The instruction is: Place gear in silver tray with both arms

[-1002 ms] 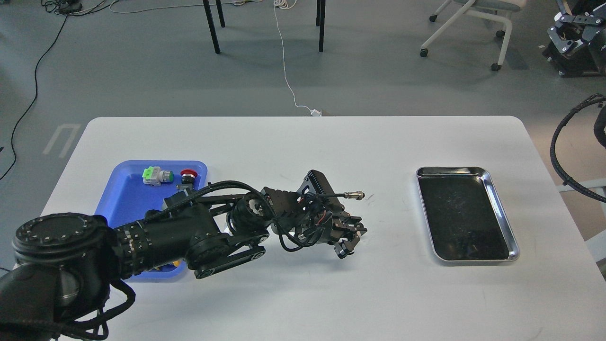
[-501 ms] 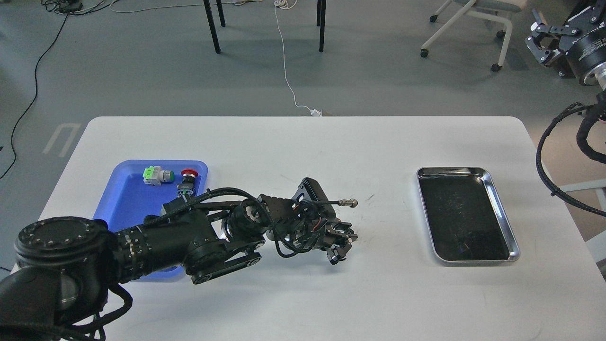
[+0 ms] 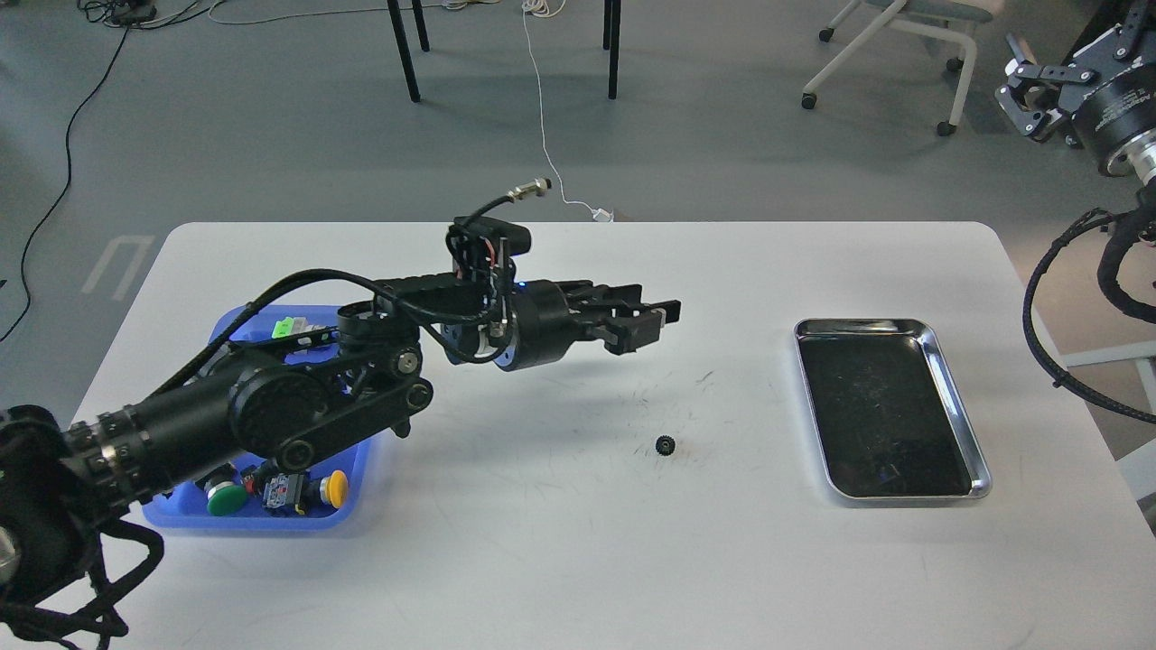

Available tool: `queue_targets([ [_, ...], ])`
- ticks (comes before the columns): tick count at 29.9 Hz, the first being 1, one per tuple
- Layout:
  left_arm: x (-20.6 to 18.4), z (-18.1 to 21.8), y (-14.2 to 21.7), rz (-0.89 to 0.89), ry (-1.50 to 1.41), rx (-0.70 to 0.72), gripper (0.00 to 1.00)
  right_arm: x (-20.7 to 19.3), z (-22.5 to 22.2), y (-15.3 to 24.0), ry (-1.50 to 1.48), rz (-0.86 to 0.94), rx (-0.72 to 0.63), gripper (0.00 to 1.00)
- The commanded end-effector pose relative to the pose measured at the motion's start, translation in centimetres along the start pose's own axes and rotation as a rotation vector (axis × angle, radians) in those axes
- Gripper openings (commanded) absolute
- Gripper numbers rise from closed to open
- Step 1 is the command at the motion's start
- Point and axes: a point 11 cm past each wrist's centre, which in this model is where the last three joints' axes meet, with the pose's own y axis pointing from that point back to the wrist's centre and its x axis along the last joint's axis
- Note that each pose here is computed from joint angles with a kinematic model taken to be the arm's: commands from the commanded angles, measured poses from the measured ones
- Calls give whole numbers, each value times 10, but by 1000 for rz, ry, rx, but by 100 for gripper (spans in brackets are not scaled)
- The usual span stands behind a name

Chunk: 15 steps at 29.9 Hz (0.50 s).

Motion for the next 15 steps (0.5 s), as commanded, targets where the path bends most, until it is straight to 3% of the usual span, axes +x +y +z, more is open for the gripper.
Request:
queue_targets([
  [1, 28, -20, 34, 112, 219, 3, 65, -8, 8, -3, 38, -28, -23, 98],
  [7, 89, -39, 83, 411, 681, -140, 94, -40, 36, -8, 99, -113, -83, 98],
  [12, 116, -66, 111, 621, 1062, -234, 97, -72, 84, -8, 208, -206, -200, 98],
  [15, 130, -80, 123, 727, 1161, -273, 98, -77, 75, -22, 311, -203, -207, 98],
])
